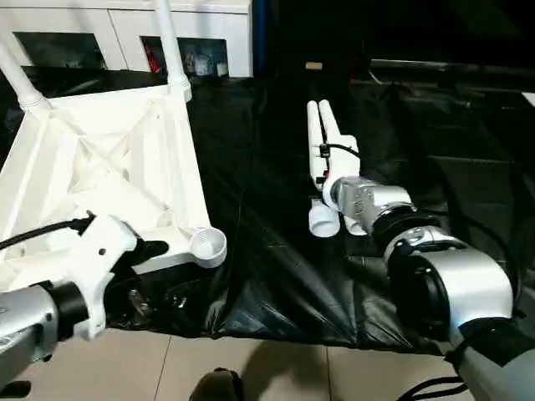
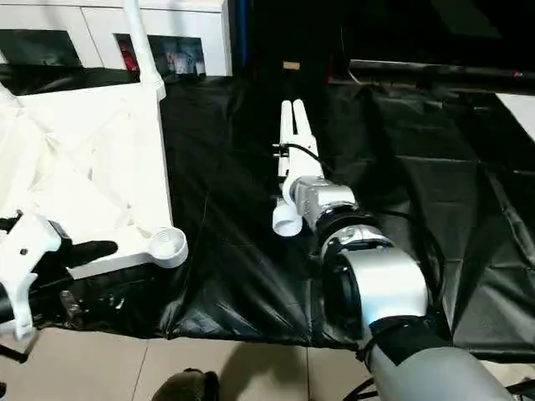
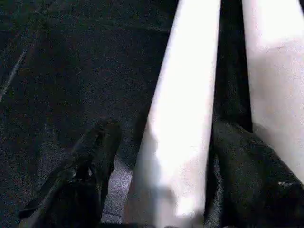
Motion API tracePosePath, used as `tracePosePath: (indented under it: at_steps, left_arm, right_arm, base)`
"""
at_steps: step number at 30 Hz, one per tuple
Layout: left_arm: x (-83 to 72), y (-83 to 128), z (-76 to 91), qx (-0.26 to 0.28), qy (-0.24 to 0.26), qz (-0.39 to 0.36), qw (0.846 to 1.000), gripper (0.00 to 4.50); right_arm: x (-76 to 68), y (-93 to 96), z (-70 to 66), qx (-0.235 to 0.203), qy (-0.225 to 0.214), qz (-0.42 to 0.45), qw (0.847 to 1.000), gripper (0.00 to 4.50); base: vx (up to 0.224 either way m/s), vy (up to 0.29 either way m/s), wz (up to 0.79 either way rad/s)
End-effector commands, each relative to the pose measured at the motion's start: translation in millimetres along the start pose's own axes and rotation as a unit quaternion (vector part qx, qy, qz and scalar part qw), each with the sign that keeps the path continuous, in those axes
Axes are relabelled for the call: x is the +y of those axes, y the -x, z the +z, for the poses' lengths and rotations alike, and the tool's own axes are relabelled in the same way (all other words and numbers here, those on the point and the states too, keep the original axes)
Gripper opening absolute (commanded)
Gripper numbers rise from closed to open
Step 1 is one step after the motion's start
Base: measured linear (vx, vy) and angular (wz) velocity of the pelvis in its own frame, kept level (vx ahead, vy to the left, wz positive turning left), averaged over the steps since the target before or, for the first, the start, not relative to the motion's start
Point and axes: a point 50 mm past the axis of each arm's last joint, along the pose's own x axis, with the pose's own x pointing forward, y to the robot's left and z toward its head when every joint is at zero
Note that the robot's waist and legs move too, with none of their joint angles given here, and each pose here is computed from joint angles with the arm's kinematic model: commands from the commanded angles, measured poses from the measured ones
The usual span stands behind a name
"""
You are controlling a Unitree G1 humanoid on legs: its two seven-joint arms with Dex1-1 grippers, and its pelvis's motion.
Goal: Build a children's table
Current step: Pick table leg
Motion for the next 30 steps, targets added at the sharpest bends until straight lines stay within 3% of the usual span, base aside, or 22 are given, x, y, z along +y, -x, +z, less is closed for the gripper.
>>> tracePosePath:
  at_steps: [1,12,16,20,26,29,30]
  left_arm:
    - [1.6,4,1.0,0.005,-0.004,0.0,1.0,4.5]
    - [0.8,4,1.3,0.007,-0.004,-0.005,1.0,4.5]
    - [9.3,-3,3.9,-0.012,-0.022,0.046,0.999,4.5]
    - [25.7,-24,9.0,-0.044,-0.023,0.118,0.992,4.5]
    - [31.7,-59,18.3,-0.096,0.017,0.128,0.987,4.5]
    - [40.2,-81,26.2,-0.128,0.048,0.149,0.979,4.5]
    - [44.4,-91,30.2,-0.136,0.062,0.157,0.976,4.5]
  right_arm:
    - [-1.3,0.9,-1.7,0.021,-0.003,0.004,1.0,3.1]
    - [-7.0,1.7,-4.2,0.032,-0.014,-0.004,0.999,2.2]
    - [-8.0,1.6,-0.1,0.009,-0.05,-0.01,0.999,1.95]
    - [-3.8,1.9,6.5,-0.016,-0.072,0.012,0.997,1.86]
    - [1.4,3.2,15.9,-0.056,-0.102,0.059,0.991,1.83]
    - [-0.6,6.4,27.0,-0.103,-0.144,0.092,0.98,1.83]
    - [-2.9,9.0,33.6,-0.139,-0.165,0.111,0.97,1.83]
  base:
    - [0.0,0.0,0.0]
    - [0.0,0.0,0.0]
    - [0.0,0.0,0.0]
    - [0.0,0.0,0.0]
    - [0.0,0.0,0.0]
    - [0.0,0.0,0.0]
    - [0.0,0.0,0.0]
